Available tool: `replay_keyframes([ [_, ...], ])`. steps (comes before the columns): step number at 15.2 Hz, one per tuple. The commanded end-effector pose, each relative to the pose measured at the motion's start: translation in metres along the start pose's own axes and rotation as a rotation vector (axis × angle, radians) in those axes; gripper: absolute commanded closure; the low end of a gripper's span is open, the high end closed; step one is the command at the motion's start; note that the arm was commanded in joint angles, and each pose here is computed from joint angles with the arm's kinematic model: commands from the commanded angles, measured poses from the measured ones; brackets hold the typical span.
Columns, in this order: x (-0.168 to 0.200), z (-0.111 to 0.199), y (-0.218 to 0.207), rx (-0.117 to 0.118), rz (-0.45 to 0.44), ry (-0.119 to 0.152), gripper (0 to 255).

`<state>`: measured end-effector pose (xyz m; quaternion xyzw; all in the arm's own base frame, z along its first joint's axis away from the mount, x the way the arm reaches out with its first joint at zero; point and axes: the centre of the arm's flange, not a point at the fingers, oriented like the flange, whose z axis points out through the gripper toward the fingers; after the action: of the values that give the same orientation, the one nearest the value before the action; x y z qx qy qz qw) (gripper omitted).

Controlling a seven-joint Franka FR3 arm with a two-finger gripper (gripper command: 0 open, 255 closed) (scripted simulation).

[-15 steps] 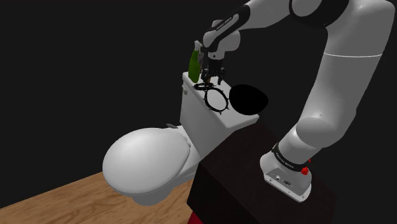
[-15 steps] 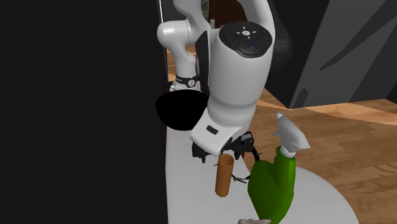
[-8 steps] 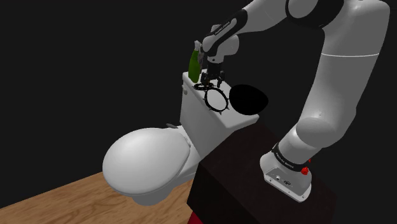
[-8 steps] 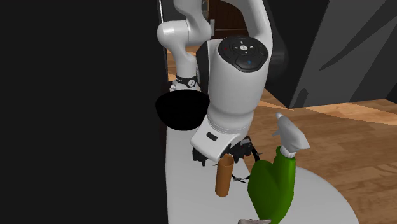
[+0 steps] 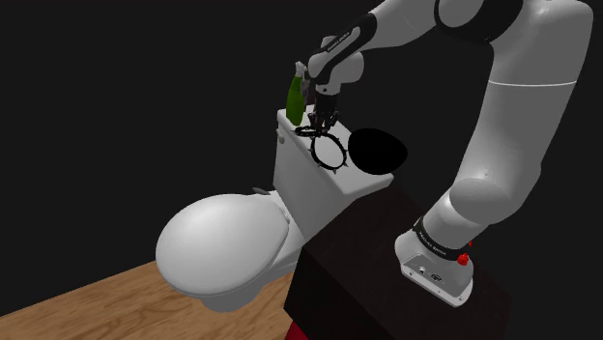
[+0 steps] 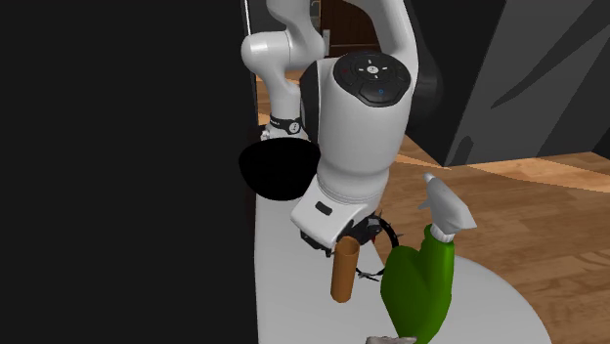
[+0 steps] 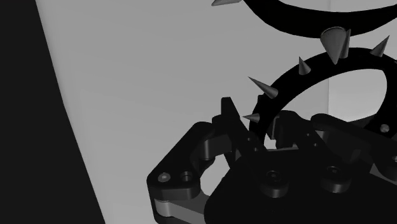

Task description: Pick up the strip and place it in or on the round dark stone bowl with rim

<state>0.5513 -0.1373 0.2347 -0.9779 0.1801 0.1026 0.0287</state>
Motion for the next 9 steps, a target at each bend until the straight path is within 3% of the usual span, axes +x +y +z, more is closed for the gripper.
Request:
replay_keyframes([
  [1,-0.001,0.004,-0.004,0.0,-0.005,-0.006,255],
  [5,-0.001,0.004,-0.002,0.0,-0.005,-0.006,255],
  [9,-0.006,-0.017,-0.003,0.0,-0.005,-0.006,255],
])
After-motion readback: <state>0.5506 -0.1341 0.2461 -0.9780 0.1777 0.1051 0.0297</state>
